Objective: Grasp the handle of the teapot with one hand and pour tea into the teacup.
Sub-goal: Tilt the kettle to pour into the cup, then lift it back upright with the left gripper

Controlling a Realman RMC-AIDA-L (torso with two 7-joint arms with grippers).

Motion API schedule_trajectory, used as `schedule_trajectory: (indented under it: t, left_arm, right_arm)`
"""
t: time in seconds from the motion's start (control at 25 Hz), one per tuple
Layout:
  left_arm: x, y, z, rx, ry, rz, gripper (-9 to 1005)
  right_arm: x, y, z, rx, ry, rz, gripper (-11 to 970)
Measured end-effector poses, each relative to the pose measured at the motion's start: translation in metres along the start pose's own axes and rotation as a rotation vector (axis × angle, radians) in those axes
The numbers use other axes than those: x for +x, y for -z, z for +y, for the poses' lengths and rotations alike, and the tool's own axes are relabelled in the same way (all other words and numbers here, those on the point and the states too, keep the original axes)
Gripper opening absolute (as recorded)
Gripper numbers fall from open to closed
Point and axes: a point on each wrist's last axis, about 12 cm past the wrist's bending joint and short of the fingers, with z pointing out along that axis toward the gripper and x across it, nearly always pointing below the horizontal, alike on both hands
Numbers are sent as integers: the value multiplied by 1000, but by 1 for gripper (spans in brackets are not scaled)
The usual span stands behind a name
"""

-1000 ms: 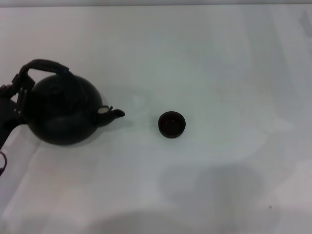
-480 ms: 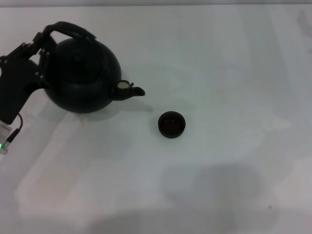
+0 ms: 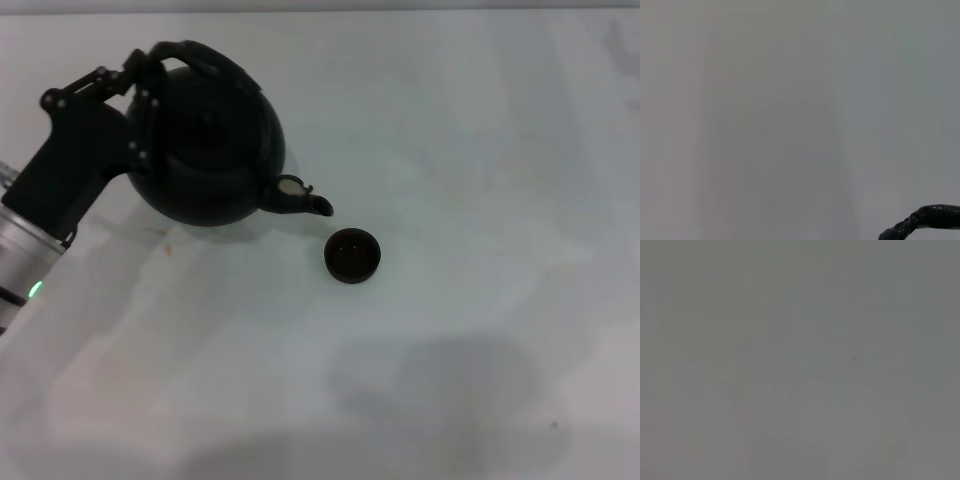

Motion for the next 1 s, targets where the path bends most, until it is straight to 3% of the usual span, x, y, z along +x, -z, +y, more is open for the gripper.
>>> schedule_trajectory:
  t: [0.48,1.0]
  left_arm:
    - [-2,-15,-4,74,-175,-13,133]
    - [4,-24,-3,85,-242,45,120]
  right_arm:
    - [0,2,-3,10,-3,-1,858]
    - [-3,-1,-3,8,2,-9,858]
